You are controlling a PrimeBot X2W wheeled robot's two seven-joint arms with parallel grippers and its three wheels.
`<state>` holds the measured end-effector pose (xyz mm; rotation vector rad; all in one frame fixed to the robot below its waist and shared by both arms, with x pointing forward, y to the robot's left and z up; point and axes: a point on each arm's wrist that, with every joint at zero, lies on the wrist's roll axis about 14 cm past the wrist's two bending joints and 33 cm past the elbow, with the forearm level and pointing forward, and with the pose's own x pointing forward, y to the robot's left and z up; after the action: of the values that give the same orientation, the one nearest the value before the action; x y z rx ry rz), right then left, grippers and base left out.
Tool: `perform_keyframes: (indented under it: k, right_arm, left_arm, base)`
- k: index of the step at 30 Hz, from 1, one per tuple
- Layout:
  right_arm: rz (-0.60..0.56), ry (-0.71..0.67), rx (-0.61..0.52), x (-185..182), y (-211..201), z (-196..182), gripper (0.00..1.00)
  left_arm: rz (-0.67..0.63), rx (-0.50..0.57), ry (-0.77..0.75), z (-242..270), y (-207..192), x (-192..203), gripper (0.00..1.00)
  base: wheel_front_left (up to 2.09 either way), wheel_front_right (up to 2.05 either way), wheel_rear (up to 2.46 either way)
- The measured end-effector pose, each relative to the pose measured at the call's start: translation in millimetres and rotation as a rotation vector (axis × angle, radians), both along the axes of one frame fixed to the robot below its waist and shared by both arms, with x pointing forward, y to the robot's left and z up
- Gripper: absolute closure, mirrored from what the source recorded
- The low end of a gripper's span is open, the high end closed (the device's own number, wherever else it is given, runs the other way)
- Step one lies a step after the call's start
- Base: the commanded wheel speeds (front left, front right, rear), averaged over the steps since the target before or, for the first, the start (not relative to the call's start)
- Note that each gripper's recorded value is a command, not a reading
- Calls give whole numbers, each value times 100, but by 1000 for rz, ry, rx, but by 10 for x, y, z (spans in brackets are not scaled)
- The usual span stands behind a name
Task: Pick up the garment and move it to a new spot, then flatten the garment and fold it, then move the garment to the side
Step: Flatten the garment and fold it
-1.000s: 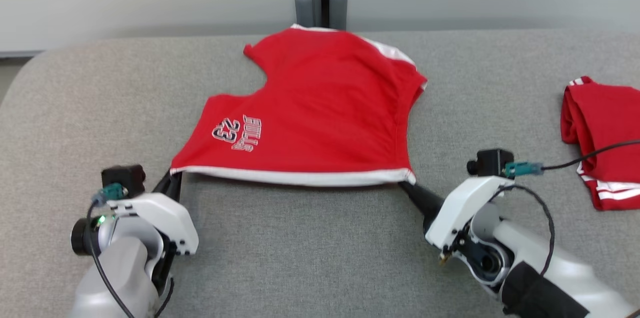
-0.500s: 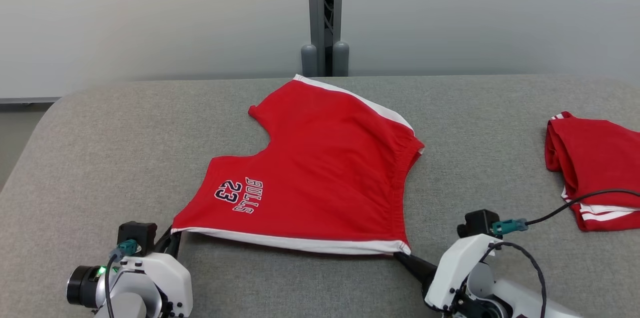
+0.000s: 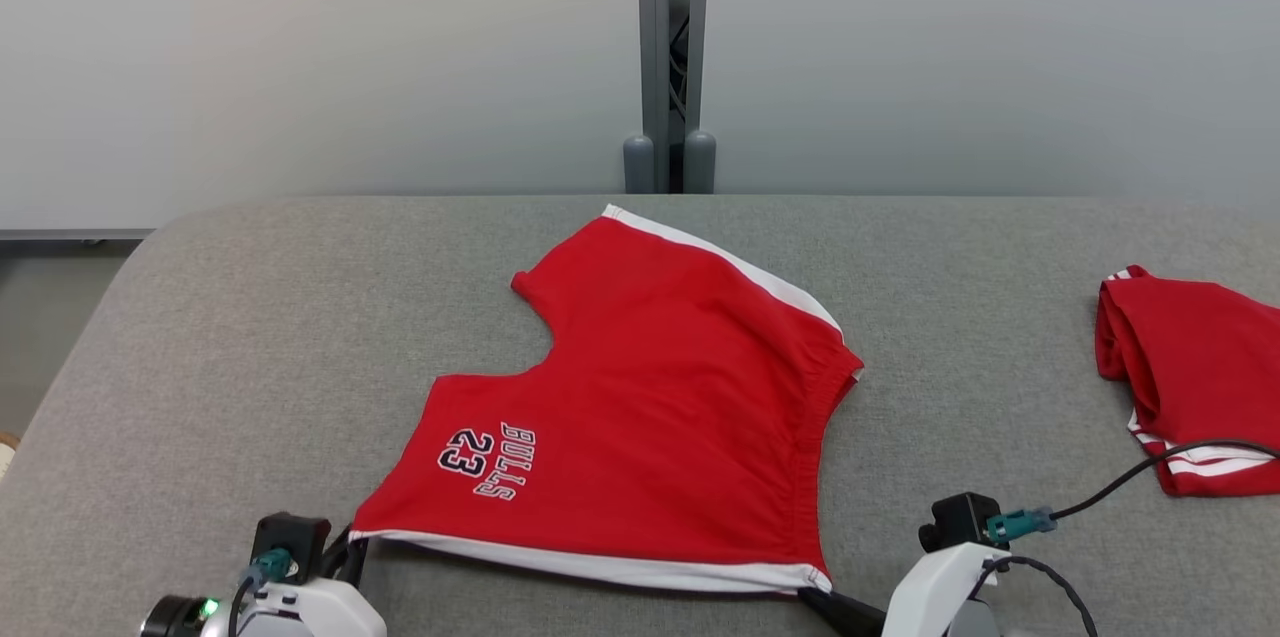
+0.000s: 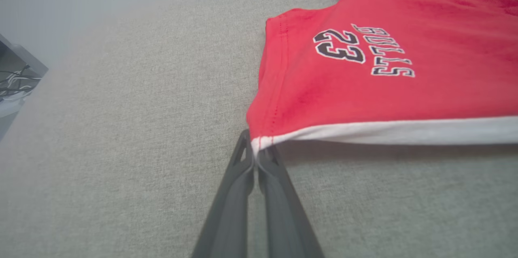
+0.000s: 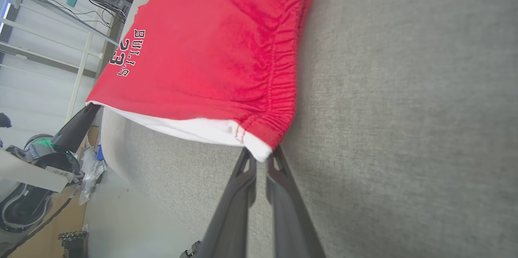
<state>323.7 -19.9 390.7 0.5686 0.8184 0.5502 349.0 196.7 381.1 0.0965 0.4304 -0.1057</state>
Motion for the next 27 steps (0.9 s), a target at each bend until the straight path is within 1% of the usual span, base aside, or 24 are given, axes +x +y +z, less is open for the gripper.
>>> perform_keyframes:
  k: [4,9,13,16,21,27]
  right_arm:
    - [12,-7,-15,-76,-14,-26,100]
    - [27,-3,-16,-209,5,-59,100]
    - [71,-15,-44,-335,20,-96,100]
    - [85,-5,-43,-432,44,-131,100]
    - [112,-16,-59,-487,53,-144,100]
    - [119,-9,-28,-548,118,-118,100]
  left_arm:
    - [36,-51,6,-36,-7,-105,100]
    - [56,-72,16,-104,-10,-267,100]
    - [53,-65,31,-174,-9,-414,100]
    - [49,-57,37,-211,1,-509,100]
    - [61,-59,36,-242,43,-617,100]
    - [68,-48,41,-279,111,-715,100]
  base:
    - [0,0,0]
    - [0,0,0]
    - [0,0,0]
    - [0,0,0]
    - [0,0,0]
    - [0,0,0]
